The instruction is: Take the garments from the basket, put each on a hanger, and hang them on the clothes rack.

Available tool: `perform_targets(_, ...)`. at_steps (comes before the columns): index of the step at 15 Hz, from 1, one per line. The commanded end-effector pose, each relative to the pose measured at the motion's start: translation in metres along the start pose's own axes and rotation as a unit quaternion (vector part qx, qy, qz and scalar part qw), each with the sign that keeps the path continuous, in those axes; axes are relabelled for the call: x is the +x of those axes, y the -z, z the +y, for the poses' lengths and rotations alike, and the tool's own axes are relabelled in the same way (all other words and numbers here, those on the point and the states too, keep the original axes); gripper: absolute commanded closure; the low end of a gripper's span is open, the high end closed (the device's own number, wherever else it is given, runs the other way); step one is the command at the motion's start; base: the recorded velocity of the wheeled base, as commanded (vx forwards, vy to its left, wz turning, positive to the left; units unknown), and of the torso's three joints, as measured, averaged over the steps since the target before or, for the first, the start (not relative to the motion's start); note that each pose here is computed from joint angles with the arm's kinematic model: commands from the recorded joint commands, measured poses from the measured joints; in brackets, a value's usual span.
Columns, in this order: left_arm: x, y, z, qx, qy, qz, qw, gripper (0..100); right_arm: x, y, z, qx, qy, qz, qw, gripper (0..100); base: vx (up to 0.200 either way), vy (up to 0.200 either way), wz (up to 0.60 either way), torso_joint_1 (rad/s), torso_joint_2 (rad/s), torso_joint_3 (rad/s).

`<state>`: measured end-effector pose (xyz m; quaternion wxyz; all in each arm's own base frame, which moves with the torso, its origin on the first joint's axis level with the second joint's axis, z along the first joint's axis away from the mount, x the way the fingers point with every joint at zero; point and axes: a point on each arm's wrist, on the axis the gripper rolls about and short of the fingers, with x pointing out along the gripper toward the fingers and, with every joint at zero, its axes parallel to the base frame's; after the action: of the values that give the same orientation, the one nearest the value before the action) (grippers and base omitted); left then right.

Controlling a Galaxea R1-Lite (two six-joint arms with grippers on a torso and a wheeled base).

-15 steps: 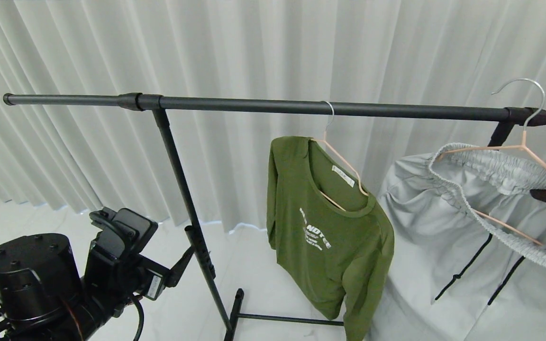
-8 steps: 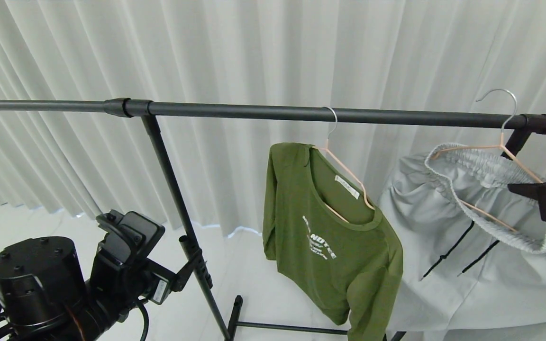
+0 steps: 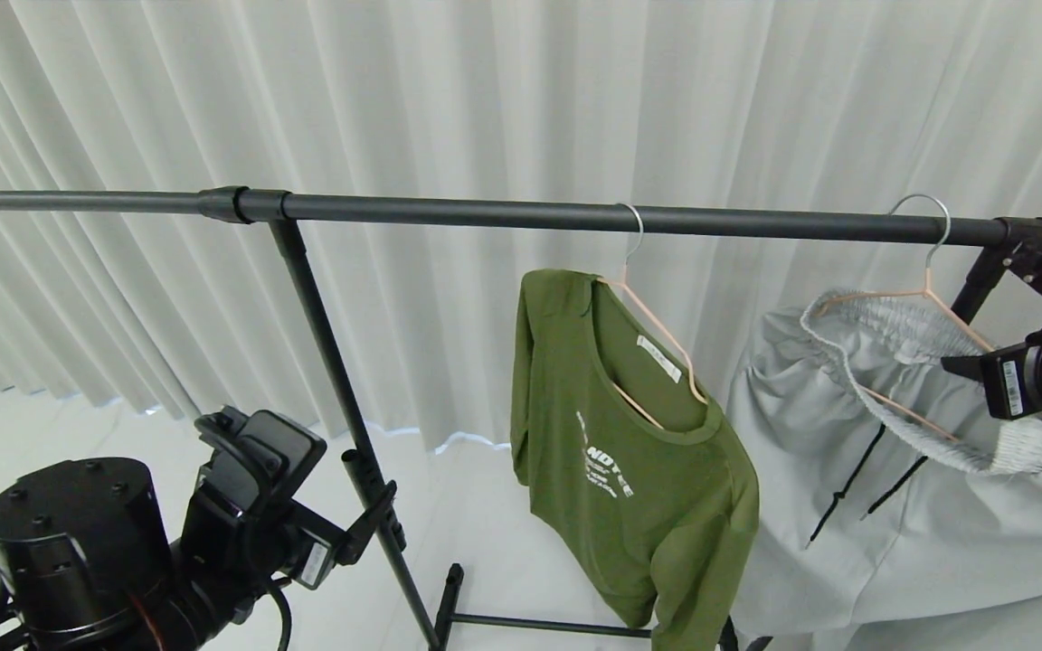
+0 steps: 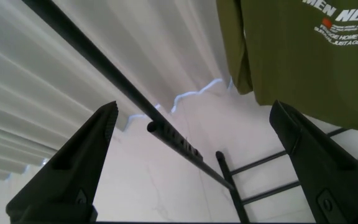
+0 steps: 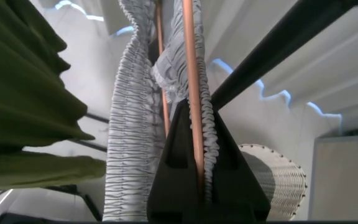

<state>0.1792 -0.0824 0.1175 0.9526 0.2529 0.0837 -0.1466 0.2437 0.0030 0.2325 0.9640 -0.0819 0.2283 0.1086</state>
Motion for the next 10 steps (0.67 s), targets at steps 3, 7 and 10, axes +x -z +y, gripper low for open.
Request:
perform_targets(3,-0.001,0.001,-0.001,0.001,0.003,0.001,1.0,0,0.004,0.001,0.0,0.0,-0.002,0.003,1.0,100,0.0,0.0,0.0,0.0,0.0,0.0)
perform_targets(7,-0.001,0.001,-0.001,0.001,0.003,0.001,1.0,0,0.0,0.0,0.001,-0.001,-0.001,-0.002,1.0,0,0.0,0.0,0.0,0.0,0.0,0.0)
perform_targets(10,-0.001,0.001,0.0,0.0,-0.022,0.013,0.9997,0,-0.021,-0.003,0.005,-0.006,0.001,-0.028,0.9996,0,0.0,0.0,0.0,0.0,0.0,0.0)
